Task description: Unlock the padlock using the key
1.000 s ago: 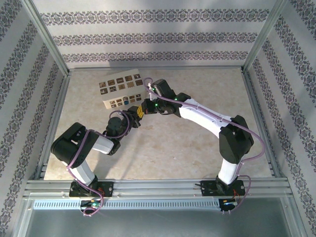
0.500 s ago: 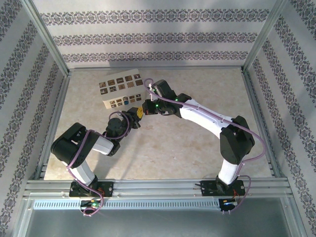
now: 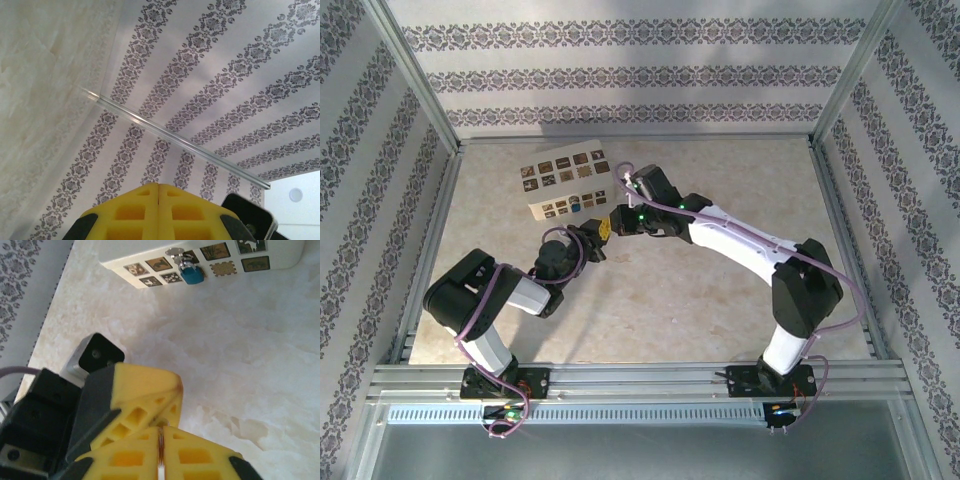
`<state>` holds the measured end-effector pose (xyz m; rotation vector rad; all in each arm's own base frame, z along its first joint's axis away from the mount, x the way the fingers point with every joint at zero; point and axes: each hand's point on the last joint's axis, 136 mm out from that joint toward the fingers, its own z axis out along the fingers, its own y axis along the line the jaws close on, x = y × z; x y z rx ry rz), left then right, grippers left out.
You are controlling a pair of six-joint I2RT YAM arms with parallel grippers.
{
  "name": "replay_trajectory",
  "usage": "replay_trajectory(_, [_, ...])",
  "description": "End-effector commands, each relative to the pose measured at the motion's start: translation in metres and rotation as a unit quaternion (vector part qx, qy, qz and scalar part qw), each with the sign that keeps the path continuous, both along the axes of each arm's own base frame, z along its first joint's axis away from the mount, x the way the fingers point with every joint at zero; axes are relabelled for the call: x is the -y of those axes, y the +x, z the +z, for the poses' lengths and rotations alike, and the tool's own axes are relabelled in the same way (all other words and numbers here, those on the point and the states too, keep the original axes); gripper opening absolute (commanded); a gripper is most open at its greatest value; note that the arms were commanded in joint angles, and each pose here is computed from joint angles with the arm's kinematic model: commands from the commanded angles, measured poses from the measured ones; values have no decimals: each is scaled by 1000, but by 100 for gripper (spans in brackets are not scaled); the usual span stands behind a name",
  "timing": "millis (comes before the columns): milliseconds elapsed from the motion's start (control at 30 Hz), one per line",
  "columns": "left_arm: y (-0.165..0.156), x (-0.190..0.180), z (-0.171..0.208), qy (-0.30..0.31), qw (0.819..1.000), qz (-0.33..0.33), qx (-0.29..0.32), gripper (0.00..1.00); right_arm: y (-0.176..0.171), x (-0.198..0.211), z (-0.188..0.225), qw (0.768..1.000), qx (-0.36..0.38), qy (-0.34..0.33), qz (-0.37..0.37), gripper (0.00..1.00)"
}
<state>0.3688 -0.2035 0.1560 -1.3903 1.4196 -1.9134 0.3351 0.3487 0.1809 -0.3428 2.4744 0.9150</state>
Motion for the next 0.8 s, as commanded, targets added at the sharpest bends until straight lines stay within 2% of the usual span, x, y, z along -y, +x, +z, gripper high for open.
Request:
replay_trajectory(0, [4, 1, 22, 26, 998, 3, 55, 0, -4, 10, 35, 998, 29, 50, 0, 29])
replay_trajectory(67, [9, 4, 29, 54, 995, -8, 80, 0, -7, 21, 44, 997, 43, 66, 0, 44])
replay_trajectory(167, [17, 3, 34, 89, 989, -28, 114, 0, -10, 41, 59, 995, 66, 80, -4, 57])
replay_trajectory(233, [21, 4, 35, 110, 984, -45, 130, 0, -13, 50, 68, 992, 79, 94, 1, 62])
replay_trajectory(300, [23, 10, 37, 144, 976, -65, 148, 0, -17, 58, 75, 990, 85, 110, 8, 63])
replay_trajectory(400, [22, 25, 44, 225, 954, -114, 162, 0, -22, 65, 81, 986, 88, 139, 14, 65])
replay_trajectory(533, [14, 28, 70, 343, 907, -150, 193, 0, -24, 71, 84, 979, 86, 182, 21, 65])
replay_trajectory(767, [-6, 21, 132, 519, 788, -180, 278, 0, -24, 67, 104, 956, 101, 273, 34, 65])
